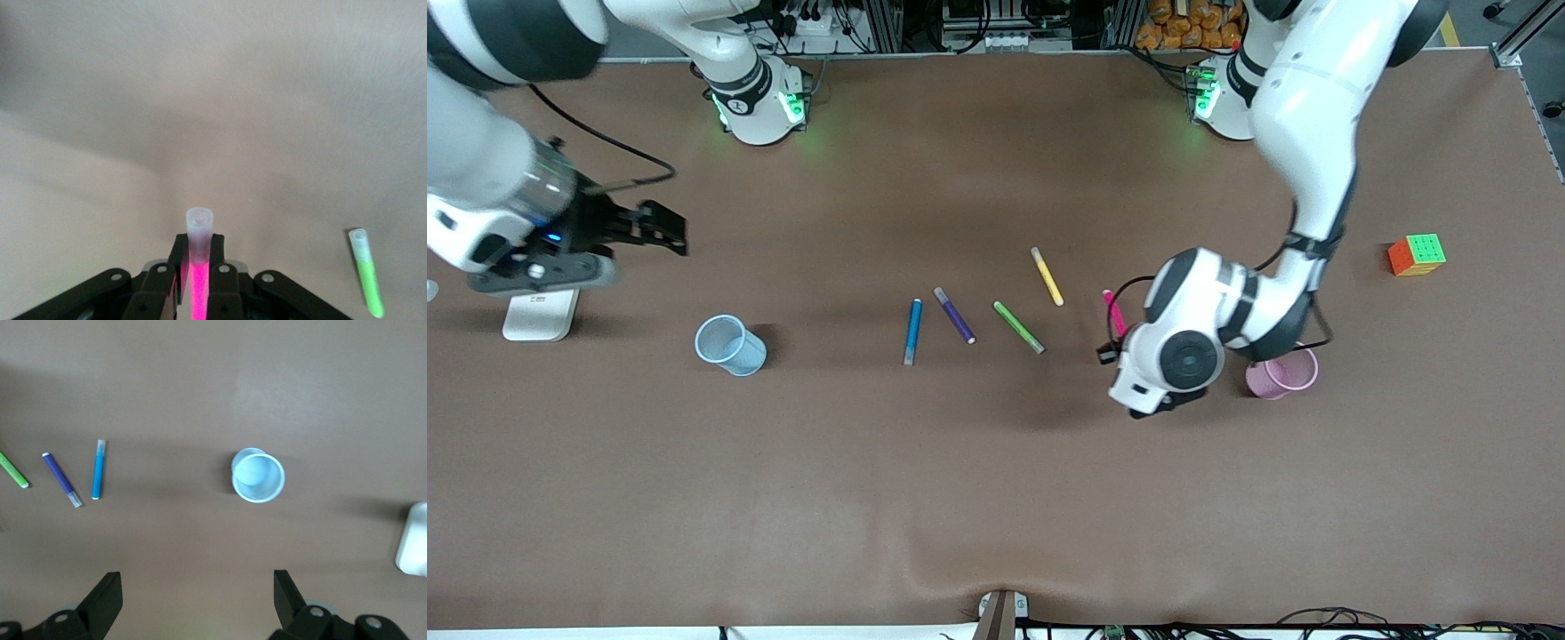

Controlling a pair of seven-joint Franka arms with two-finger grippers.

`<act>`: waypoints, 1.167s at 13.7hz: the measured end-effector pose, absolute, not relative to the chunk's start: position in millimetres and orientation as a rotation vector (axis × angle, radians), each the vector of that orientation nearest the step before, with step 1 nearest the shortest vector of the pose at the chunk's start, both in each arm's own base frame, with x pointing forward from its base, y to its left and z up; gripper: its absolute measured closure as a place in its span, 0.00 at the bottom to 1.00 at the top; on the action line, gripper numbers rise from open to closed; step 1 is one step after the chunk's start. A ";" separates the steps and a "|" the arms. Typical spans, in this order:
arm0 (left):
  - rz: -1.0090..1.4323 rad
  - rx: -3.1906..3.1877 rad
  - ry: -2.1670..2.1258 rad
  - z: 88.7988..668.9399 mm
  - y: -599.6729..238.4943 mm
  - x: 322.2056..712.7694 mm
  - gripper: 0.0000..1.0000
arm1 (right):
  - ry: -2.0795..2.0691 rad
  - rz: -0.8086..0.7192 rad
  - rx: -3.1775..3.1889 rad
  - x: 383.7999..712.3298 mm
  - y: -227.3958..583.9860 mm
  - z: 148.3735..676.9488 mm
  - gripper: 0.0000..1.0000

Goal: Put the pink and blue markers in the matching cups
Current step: 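Lift the pink marker with the left gripper while the right gripper grasps the blue marker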

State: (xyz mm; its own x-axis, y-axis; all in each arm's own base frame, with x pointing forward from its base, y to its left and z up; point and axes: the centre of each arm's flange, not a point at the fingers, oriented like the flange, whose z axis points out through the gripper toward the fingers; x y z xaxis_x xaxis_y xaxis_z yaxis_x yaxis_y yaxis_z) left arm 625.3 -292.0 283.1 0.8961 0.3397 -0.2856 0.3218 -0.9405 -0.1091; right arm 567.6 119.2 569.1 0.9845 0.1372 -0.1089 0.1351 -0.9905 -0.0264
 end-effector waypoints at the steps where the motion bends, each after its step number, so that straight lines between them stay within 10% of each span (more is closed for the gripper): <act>1: 0.421 -3.006 -0.532 301.2 -283.2 630.1 0.84 | -0.235 0.178 -3.111 571.6 132.5 558.1 0.00; 16: 0.010 -2.915 -0.385 415.6 -166.3 667.3 0.84 | -0.136 0.156 -3.161 609.4 308.7 306.5 0.00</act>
State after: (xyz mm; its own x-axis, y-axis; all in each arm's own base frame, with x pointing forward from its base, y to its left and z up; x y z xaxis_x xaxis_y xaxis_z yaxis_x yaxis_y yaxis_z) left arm 667.3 -166.3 415.6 0.9660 0.2576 0.0197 0.2563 -0.9458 -0.1992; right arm 609.4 308.7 306.5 0.9915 0.0842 -0.0991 0.0868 -0.9960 0.0222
